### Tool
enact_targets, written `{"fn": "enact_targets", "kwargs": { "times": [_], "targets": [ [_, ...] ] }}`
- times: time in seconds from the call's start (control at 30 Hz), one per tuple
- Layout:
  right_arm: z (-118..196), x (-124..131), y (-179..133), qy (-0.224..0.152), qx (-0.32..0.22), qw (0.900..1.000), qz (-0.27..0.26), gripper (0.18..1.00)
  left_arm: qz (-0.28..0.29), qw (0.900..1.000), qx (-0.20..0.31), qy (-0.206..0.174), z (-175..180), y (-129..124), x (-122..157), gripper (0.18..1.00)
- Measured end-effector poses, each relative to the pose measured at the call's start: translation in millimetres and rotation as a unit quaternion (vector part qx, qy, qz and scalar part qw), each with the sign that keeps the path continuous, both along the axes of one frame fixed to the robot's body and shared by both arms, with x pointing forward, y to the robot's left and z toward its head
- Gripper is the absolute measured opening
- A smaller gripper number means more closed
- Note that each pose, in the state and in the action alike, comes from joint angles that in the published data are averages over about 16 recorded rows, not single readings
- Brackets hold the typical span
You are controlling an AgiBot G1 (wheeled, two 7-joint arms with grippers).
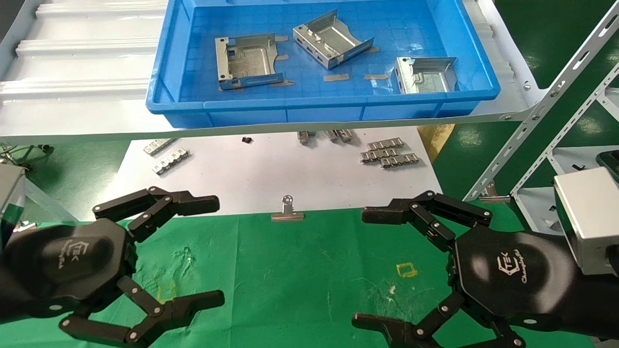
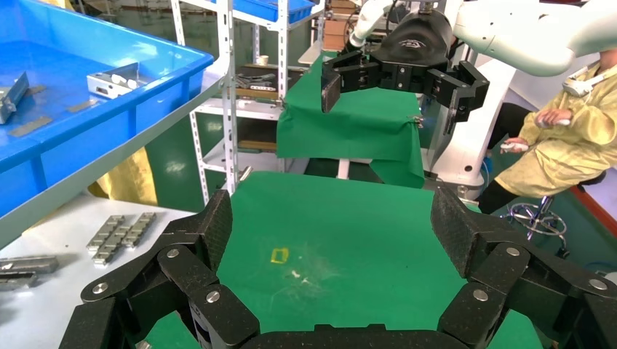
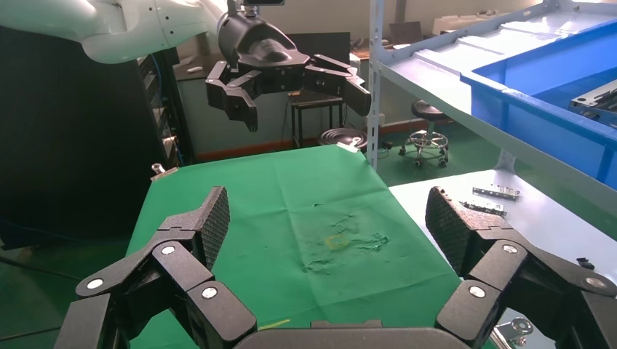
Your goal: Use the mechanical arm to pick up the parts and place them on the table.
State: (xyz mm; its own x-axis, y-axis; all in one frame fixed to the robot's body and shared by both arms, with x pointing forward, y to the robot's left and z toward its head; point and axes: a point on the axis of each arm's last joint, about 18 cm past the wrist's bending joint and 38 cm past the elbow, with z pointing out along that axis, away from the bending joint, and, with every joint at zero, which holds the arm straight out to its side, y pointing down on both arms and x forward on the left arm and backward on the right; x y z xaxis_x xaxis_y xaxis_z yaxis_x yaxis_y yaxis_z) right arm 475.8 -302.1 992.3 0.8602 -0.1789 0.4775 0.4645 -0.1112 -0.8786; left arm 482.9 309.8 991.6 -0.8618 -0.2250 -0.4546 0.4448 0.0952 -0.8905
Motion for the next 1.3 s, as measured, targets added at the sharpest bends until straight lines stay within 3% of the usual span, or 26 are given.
{"fn": "enact_targets", "kwargs": {
  "times": [0.43,0.63,1.07,1.3],
  "targets": [
    [0,0,0,0.0,0.0,1.0,0.0,1.001,0.0,1.0,0.0,0.0,0,0,0,0.979],
    [0,0,0,0.0,0.0,1.0,0.0,1.001,0.0,1.0,0.0,0.0,0,0,0,0.931],
    [8,5,4,-0.011,0.007,1.0,-0.003,1.001,0.0,1.0,0.0,0.0,0,0,0,0.696],
    [42,37,20,-0.037,0.026,0.998,-0.034,1.001,0.0,1.0,0.0,0.0,0,0,0,0.53]
  ]
}}
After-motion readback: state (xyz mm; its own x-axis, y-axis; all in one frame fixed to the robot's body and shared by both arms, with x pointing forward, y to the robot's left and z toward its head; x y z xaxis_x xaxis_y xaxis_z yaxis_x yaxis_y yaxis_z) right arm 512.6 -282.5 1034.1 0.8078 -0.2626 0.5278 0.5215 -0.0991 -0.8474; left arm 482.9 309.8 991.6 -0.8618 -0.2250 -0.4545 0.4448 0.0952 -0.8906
